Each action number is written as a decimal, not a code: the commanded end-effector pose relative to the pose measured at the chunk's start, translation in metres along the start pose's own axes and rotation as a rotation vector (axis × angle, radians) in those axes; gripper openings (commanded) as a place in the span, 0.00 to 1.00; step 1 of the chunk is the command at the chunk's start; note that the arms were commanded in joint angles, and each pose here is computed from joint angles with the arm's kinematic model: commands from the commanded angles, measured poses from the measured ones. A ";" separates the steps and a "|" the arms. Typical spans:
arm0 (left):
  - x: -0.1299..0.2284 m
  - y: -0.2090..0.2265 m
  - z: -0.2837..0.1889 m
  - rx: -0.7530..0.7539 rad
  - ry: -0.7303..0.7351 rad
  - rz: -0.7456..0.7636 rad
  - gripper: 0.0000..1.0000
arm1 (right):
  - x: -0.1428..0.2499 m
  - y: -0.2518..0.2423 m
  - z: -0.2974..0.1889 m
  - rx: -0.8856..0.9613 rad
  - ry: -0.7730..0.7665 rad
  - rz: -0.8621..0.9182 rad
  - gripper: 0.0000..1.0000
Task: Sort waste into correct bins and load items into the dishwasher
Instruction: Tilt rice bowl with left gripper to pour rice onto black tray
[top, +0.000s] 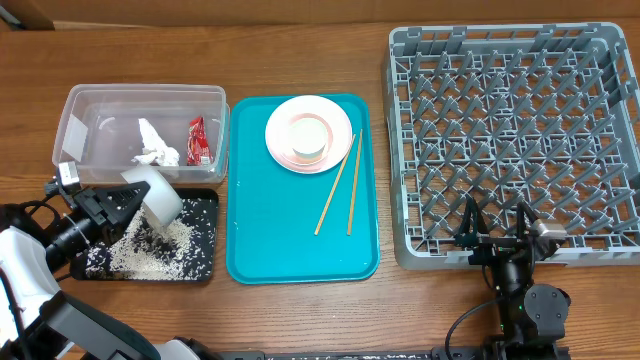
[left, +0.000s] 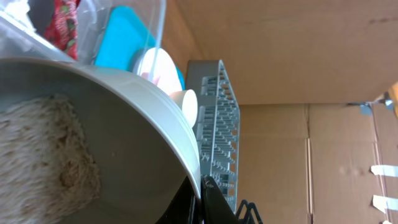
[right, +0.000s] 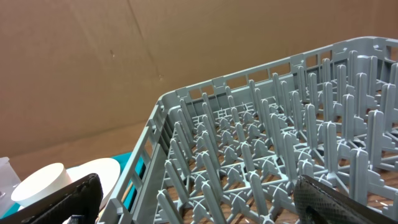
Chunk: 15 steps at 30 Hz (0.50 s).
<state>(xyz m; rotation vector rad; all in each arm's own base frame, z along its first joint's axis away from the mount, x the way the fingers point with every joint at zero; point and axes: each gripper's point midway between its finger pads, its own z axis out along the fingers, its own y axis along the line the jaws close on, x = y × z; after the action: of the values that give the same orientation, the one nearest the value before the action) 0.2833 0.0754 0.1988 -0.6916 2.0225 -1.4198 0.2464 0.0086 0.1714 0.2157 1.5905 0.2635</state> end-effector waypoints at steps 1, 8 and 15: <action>-0.003 -0.019 -0.003 0.093 -0.044 0.089 0.04 | 0.001 -0.001 0.000 0.004 -0.008 -0.007 1.00; -0.005 -0.021 -0.004 0.108 -0.051 0.103 0.04 | 0.001 -0.001 0.000 0.004 -0.008 -0.007 1.00; -0.008 -0.023 -0.005 0.122 -0.066 0.118 0.04 | 0.001 -0.001 0.000 0.003 -0.008 -0.007 1.00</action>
<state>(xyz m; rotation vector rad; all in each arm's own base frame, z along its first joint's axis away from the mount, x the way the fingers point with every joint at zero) 0.2884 0.0765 0.2112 -0.6060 1.9437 -1.4280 0.2464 0.0086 0.1714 0.2154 1.5905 0.2638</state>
